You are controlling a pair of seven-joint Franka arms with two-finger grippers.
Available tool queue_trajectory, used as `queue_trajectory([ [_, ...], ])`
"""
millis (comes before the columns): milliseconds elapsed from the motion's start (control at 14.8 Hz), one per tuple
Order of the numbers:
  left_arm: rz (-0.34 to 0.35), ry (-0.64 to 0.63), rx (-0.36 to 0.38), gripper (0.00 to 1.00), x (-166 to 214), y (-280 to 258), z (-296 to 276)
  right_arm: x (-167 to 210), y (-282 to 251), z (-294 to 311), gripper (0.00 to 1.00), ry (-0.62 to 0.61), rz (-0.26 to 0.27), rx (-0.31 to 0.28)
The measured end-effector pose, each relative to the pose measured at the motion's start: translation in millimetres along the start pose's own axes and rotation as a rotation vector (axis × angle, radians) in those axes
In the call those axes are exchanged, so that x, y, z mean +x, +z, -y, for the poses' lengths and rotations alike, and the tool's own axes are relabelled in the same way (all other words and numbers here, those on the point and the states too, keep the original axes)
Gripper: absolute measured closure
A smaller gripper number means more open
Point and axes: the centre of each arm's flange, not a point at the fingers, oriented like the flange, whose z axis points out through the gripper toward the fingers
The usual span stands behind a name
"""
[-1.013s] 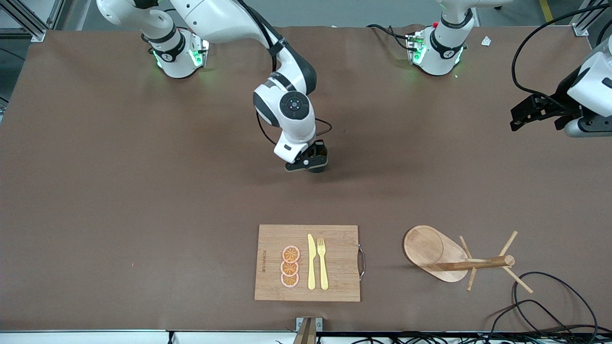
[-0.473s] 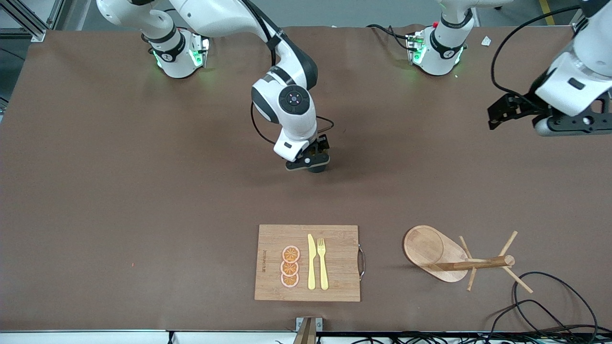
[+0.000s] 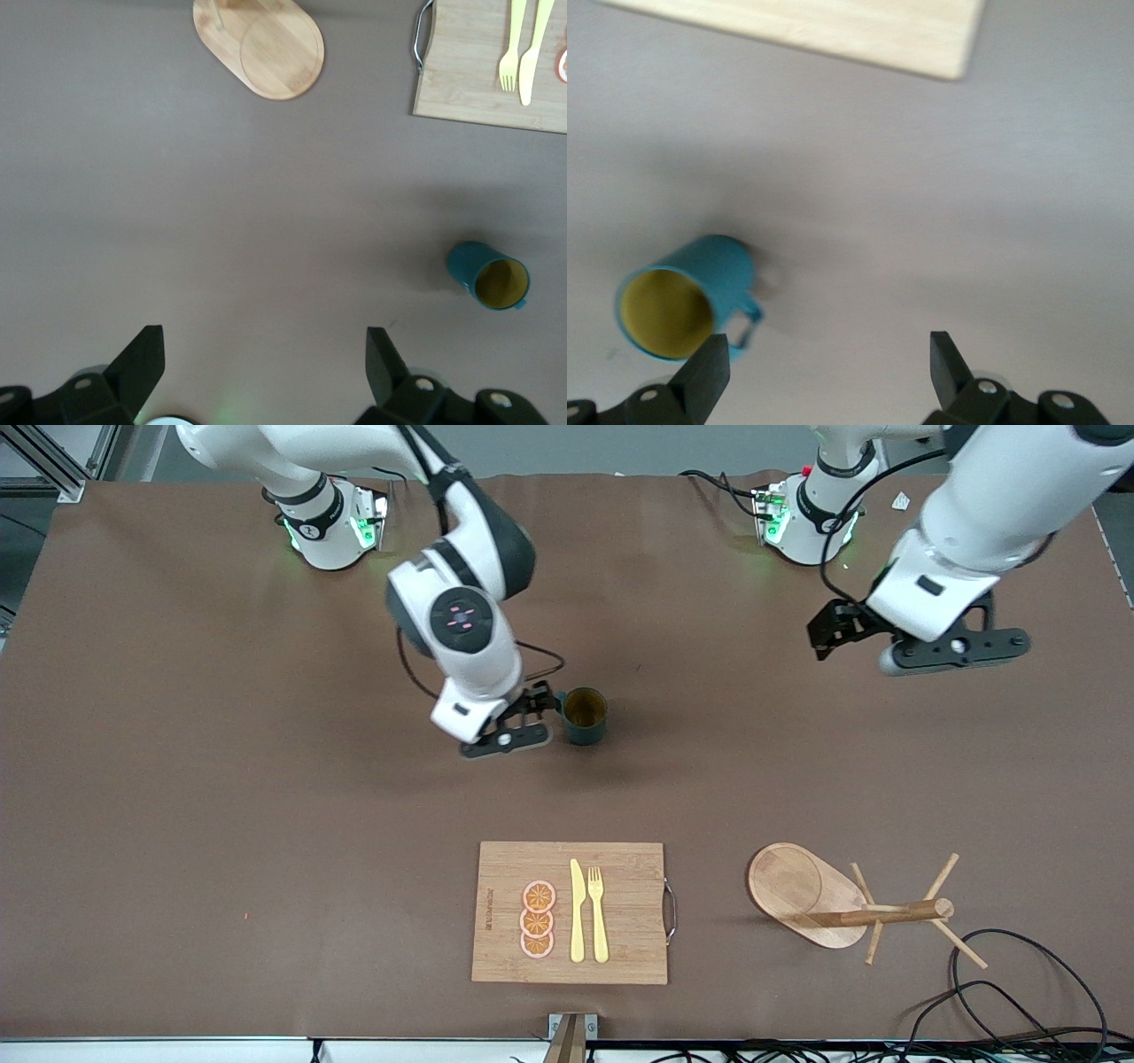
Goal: Pass cup and hang on rack
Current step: 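Release the mug with the right gripper while the left gripper approaches it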
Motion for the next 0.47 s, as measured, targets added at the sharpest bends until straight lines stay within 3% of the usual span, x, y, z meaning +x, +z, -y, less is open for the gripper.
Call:
queue_trajectory([
  [473, -0.076, -0.127, 0.068, 0.0, -62, 51, -145, 12, -84, -210, 0.0, 0.083, 0.044, 0.032],
])
